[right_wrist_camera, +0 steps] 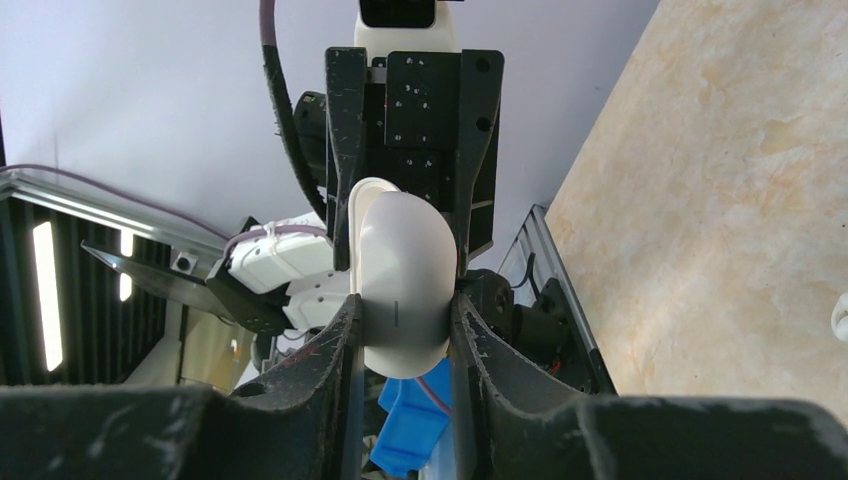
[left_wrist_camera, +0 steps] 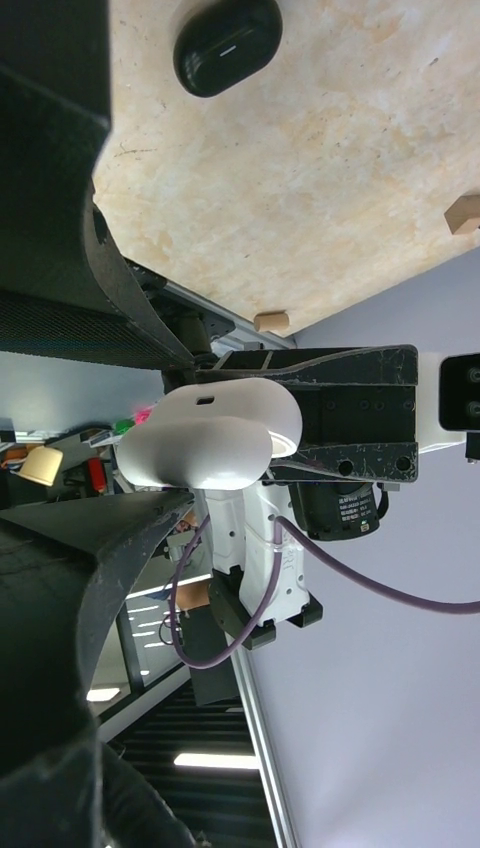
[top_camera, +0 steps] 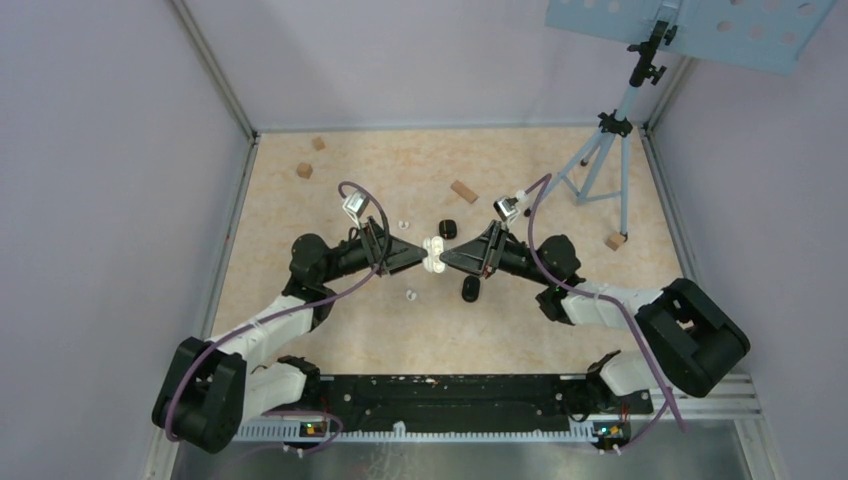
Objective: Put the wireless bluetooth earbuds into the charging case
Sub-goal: Pass from the right arm to the left
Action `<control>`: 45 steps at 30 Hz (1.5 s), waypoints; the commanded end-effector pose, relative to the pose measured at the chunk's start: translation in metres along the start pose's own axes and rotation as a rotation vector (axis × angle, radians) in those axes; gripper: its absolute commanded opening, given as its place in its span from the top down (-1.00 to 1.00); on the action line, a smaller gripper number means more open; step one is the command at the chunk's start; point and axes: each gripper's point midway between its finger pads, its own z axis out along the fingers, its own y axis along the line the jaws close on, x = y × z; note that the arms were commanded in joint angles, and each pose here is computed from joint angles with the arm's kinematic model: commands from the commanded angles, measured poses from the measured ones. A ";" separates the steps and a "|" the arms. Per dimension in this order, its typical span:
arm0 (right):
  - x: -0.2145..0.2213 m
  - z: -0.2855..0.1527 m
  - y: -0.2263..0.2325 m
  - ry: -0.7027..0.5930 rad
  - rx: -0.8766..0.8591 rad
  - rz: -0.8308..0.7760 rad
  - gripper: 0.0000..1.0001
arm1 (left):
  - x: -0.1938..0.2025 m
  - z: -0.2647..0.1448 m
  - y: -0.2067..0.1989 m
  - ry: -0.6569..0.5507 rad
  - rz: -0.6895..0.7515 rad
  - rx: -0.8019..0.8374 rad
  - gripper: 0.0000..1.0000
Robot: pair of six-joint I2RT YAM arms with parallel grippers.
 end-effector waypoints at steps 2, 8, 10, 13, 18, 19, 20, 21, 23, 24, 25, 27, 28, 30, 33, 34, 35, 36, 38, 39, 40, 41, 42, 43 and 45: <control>-0.003 0.007 0.024 0.007 -0.086 -0.061 1.00 | -0.004 0.006 -0.026 0.023 0.072 0.076 -0.07; -0.003 0.009 0.024 0.008 -0.090 -0.058 1.00 | -0.004 0.008 -0.024 0.026 0.074 0.070 0.10; -0.004 0.009 0.024 0.008 -0.091 -0.057 1.00 | -0.004 0.008 -0.023 0.029 0.070 0.067 0.21; -0.004 0.010 0.024 0.007 -0.090 -0.056 1.00 | -0.003 0.008 -0.021 0.032 0.063 0.061 0.27; -0.003 0.010 0.023 0.009 -0.088 -0.053 1.00 | -0.003 0.008 -0.017 0.030 0.055 0.042 0.58; -0.003 0.010 0.023 0.008 -0.088 -0.054 1.00 | -0.003 0.008 -0.016 0.028 0.052 0.037 0.65; -0.003 0.010 0.023 0.007 -0.086 -0.053 1.00 | -0.003 0.008 -0.015 0.026 0.050 0.033 0.75; -0.003 0.010 0.022 0.008 -0.085 -0.052 1.00 | -0.003 0.008 -0.014 0.024 0.047 0.027 0.85; -0.003 0.010 0.022 0.009 -0.085 -0.052 0.97 | -0.005 0.008 -0.013 0.014 0.047 0.019 1.00; -0.002 0.010 0.023 0.010 -0.086 -0.052 0.85 | -0.006 0.008 -0.013 0.008 0.049 0.016 1.00; -0.003 0.010 0.023 0.010 -0.086 -0.053 0.77 | -0.006 0.007 -0.013 0.003 0.052 0.010 1.00; -0.002 0.009 0.023 0.011 -0.083 -0.053 0.48 | -0.009 0.007 -0.012 -0.008 0.055 -0.006 1.00; -0.002 0.009 0.023 0.012 -0.078 -0.055 0.30 | -0.010 0.007 -0.012 -0.018 0.057 -0.018 1.00; -0.002 0.009 0.020 0.010 -0.062 -0.066 0.10 | -0.015 0.005 -0.008 -0.041 0.065 -0.050 1.00; -0.002 0.008 0.018 0.013 -0.042 -0.080 0.07 | -0.015 0.002 -0.006 -0.032 0.070 -0.074 1.00; -0.002 0.008 0.018 0.017 -0.039 -0.083 0.07 | -0.014 0.002 -0.007 -0.021 0.069 -0.070 1.00; -0.001 0.009 0.018 0.022 -0.040 -0.086 0.05 | -0.013 0.003 -0.008 -0.012 0.066 -0.067 1.00; -0.001 0.009 0.019 0.027 -0.042 -0.087 0.03 | -0.012 0.003 -0.009 -0.004 0.064 -0.064 1.00; -0.001 0.010 0.019 0.031 -0.048 -0.087 0.00 | -0.011 0.003 -0.011 0.008 0.068 -0.059 1.00; -0.001 0.011 0.020 0.033 -0.050 -0.089 0.00 | -0.011 0.004 -0.012 0.011 0.072 -0.057 1.00; -0.001 0.012 0.020 0.034 -0.052 -0.088 0.00 | -0.012 0.004 -0.013 0.011 0.073 -0.057 1.00; -0.002 0.013 0.021 0.033 -0.057 -0.088 0.00 | -0.012 0.004 -0.013 0.011 0.073 -0.056 1.00; -0.003 0.014 0.022 0.034 -0.061 -0.089 0.02 | -0.012 0.004 -0.013 0.013 0.074 -0.055 1.00; -0.003 0.015 0.022 0.036 -0.062 -0.088 0.05 | -0.012 0.004 -0.014 0.015 0.075 -0.055 1.00; -0.002 0.017 0.021 0.044 -0.060 -0.085 0.11 | -0.012 0.005 -0.014 0.018 0.074 -0.055 1.00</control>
